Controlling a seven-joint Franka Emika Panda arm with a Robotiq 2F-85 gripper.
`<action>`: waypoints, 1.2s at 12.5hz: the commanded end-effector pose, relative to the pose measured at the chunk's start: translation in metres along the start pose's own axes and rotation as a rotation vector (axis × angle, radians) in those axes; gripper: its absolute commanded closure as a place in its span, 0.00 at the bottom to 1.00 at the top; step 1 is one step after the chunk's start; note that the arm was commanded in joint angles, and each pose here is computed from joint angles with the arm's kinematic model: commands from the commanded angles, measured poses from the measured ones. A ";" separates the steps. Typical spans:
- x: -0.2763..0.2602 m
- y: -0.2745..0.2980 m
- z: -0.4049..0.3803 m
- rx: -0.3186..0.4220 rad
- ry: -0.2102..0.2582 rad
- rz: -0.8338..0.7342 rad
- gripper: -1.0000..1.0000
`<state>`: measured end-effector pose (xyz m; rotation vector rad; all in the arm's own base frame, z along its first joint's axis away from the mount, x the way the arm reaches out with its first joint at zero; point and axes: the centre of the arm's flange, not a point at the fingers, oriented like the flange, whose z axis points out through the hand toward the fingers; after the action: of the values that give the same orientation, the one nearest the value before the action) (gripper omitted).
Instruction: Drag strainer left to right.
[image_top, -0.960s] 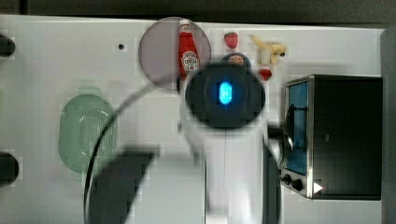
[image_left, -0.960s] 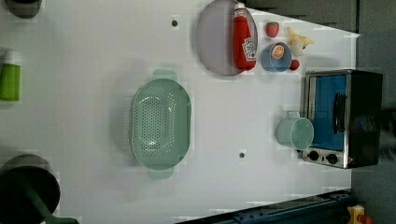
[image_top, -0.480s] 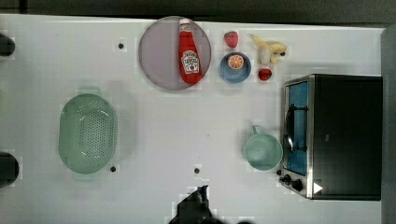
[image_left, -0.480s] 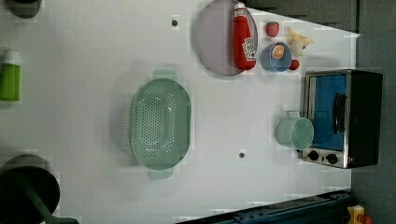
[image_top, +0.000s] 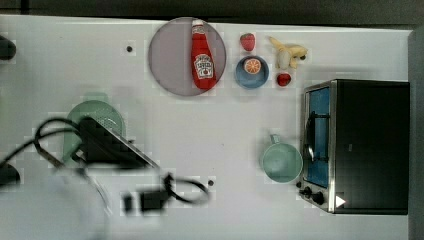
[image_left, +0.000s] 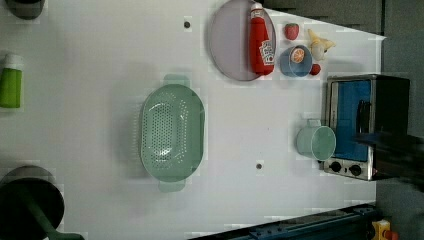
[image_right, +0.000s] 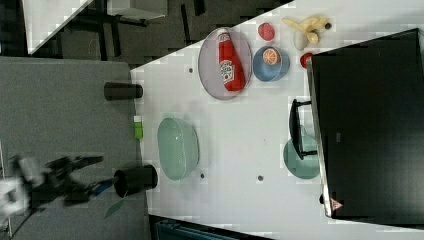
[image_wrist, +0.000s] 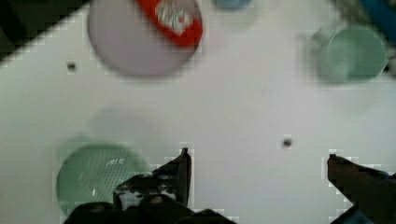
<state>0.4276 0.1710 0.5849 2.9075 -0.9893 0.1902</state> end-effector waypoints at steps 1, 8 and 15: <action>-0.059 -0.050 0.077 -0.073 -0.053 0.145 0.00; -0.103 -0.134 0.229 -0.101 -0.229 0.604 0.00; -0.112 -0.155 0.355 -0.076 -0.316 0.746 0.00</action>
<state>0.4687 0.3281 0.2071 2.4505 -1.9557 -0.3408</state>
